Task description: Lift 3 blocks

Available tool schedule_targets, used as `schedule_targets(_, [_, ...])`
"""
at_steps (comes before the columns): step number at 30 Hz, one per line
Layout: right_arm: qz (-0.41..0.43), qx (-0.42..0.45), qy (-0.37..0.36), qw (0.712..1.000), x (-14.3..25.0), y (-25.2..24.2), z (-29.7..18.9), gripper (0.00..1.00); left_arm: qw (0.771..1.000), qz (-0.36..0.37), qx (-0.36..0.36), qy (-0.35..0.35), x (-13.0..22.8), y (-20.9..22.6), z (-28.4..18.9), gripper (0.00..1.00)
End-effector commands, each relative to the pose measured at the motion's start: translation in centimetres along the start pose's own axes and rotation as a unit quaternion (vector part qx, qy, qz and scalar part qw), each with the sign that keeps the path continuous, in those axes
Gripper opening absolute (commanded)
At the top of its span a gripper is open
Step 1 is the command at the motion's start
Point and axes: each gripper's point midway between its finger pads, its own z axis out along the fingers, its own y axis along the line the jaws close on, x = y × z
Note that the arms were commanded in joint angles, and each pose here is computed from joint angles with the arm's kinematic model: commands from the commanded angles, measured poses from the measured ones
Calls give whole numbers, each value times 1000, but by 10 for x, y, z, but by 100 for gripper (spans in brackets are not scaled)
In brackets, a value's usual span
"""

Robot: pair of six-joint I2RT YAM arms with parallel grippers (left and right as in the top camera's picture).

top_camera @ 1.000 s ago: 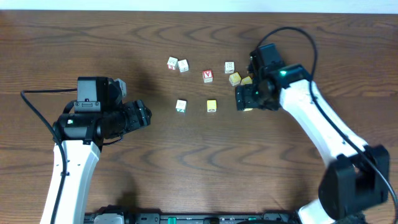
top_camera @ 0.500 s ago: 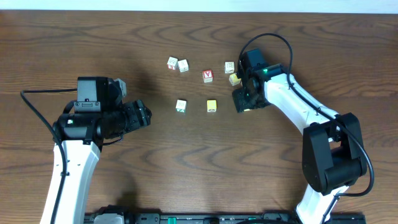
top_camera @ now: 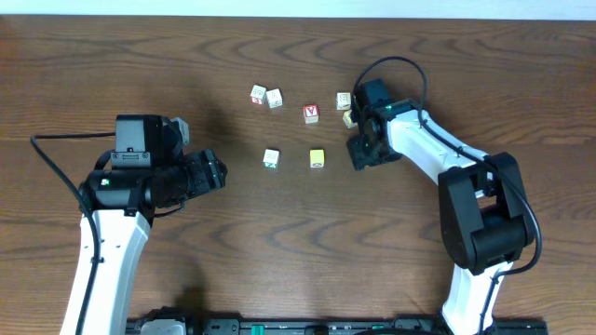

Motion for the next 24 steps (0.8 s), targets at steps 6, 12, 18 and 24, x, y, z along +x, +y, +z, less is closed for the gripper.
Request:
schedule_targets(6, [27, 5, 0, 1000, -2, -11, 1, 33, 1000, 2, 7, -4, -3, -5, -3, 76])
schedule_targets(12, [48, 7, 6, 999, 1, -18, -1, 28, 1000, 2, 7, -4, -3, -5, -3, 76])
schedule_targets(18, [85, 11, 32, 996, 17, -27, -16, 28, 1000, 2, 7, -4, -3, -5, -3, 76])
schedule_targets(24, [137, 21, 90, 986, 50, -32, -34, 25, 1000, 2, 7, -4, -3, -5, -3, 76])
